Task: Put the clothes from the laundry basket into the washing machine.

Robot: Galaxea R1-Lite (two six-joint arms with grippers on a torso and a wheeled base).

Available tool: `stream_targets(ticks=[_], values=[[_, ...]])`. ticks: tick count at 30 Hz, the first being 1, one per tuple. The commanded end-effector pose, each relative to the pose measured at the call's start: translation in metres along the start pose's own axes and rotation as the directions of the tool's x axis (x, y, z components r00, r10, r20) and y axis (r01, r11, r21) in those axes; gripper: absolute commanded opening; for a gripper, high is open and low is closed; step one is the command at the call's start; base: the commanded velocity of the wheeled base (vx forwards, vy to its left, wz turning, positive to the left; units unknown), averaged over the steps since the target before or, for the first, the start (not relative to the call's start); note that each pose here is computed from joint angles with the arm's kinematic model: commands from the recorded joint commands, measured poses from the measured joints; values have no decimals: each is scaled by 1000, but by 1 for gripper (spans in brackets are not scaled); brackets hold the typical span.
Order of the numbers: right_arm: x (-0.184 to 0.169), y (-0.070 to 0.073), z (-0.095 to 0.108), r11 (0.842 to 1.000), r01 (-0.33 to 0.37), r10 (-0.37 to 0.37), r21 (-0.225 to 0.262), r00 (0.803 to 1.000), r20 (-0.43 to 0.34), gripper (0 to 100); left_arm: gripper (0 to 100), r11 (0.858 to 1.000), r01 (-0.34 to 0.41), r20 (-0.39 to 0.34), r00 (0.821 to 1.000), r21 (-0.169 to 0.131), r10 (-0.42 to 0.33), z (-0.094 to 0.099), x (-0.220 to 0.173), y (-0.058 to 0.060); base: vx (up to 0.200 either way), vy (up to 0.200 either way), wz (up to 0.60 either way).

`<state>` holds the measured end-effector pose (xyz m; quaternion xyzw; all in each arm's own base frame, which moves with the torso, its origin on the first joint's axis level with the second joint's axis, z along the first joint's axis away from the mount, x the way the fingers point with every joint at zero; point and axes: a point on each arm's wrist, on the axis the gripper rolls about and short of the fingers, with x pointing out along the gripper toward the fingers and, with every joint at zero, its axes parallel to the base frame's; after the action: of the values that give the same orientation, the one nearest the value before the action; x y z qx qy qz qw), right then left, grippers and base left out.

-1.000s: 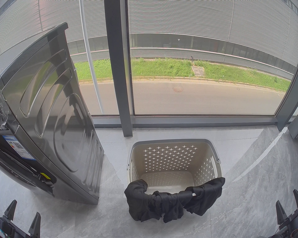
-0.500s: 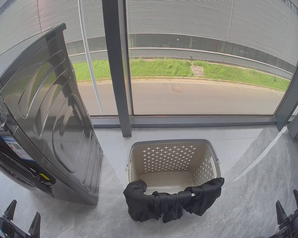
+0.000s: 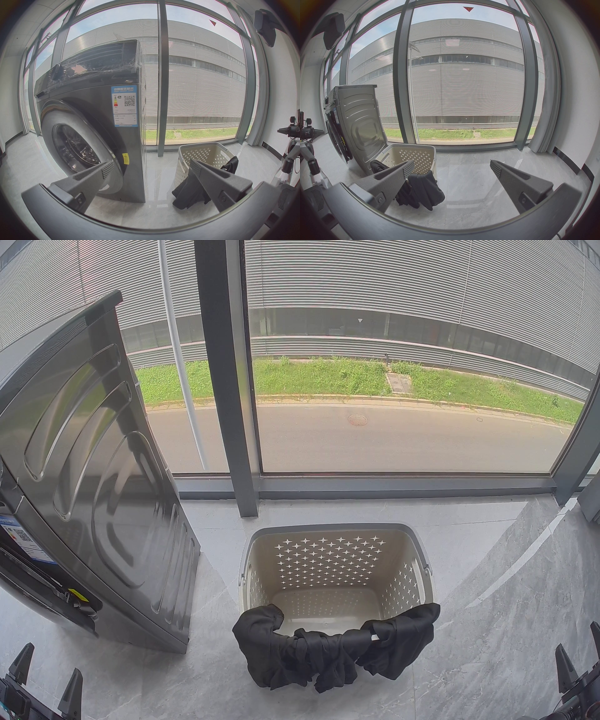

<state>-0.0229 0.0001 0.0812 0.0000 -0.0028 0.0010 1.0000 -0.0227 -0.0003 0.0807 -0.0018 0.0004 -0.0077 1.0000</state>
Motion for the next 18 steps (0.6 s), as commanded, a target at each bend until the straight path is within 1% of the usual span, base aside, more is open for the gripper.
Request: stream_targets(ticks=[1, 2, 5, 8, 15, 17, 18], values=[[1, 0, -5, 1000, -1, 1, 0, 1000, -9, 100, 100, 1000, -2, -1, 1000, 4, 2, -5, 0, 0, 0, 0, 0], [1, 0, -5, 1000, -1, 1, 0, 1000, -9, 100, 100, 1000, -2, -1, 1000, 4, 2, -5, 0, 0, 0, 0, 0], [1, 0, -5, 1000, 0, 0, 0, 1000, -9, 100, 100, 1000, -3, -1, 1000, -4, 3, -5, 0, 0, 200, 0, 0], [1, 0, -5, 1000, -1, 1, 0, 1000, -9, 100, 100, 1000, 0, 1, 1000, -4, 0, -5, 0, 0, 200, 0, 0], [1, 0, -5, 1000, -1, 1, 0, 1000, -9, 100, 100, 1000, 0, 1, 1000, -3, 0, -5, 0, 0, 0, 0, 0], [1, 0, -5, 1000, 0, 0, 0, 1000, -9, 100, 100, 1000, -2, -1, 1000, 2, 2, -5, 0, 0, 0, 0, 0], [1, 0, -5, 1000, -1, 1, 0, 1000, -9, 100, 100, 1000, -3, 1, 1000, 2, 3, -5, 0, 0, 0, -200, 0]])
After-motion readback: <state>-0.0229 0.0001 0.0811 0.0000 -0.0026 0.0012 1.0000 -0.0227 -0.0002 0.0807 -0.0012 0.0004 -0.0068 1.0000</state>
